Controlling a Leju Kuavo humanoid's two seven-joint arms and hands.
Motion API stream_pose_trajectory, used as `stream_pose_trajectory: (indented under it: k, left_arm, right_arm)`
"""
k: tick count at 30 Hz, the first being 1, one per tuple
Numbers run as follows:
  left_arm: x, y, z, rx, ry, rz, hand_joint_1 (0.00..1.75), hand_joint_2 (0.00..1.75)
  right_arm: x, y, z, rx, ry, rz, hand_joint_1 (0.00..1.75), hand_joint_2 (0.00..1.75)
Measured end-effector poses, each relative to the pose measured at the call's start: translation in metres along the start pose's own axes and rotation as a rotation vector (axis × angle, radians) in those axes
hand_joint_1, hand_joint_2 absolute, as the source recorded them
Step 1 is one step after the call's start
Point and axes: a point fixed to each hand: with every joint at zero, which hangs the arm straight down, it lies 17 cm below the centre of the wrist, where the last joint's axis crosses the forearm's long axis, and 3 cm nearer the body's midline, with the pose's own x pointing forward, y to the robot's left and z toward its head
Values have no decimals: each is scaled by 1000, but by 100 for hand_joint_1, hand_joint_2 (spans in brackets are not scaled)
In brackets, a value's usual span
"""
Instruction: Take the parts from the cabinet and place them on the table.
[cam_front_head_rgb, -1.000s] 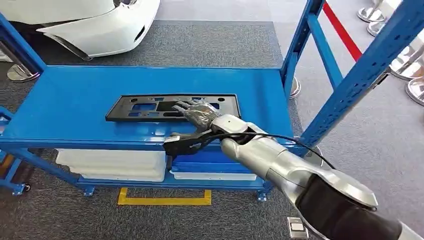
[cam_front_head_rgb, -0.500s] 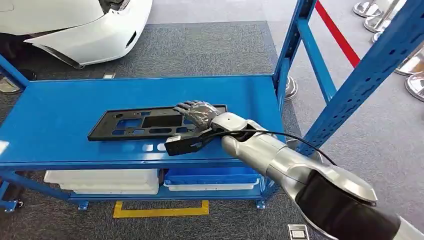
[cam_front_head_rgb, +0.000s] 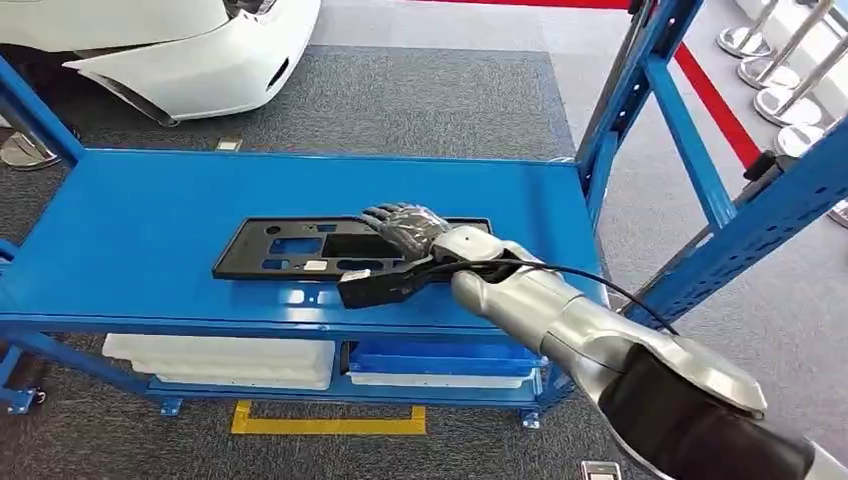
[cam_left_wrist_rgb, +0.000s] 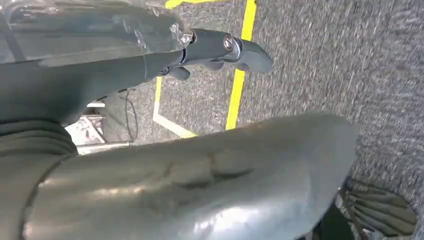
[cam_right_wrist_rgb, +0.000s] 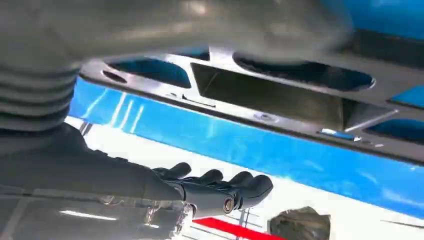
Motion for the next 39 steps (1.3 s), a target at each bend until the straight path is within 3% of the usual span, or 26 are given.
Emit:
stream_pose_trajectory:
  k: [14,38,39]
  left_arm:
    - [-1,-6,2,-14,1,-4,0,0]
    - [-2,-7,2,-16,9,17,0,0]
    - [-2,-7,2,-16,7,18,0,0]
  right_arm:
    - [-2,8,1,27,5,-50,0,175]
    - [-35,93,20,197,98,-193,0,175]
    - [-40,95,21,203,114,-179,49,175]
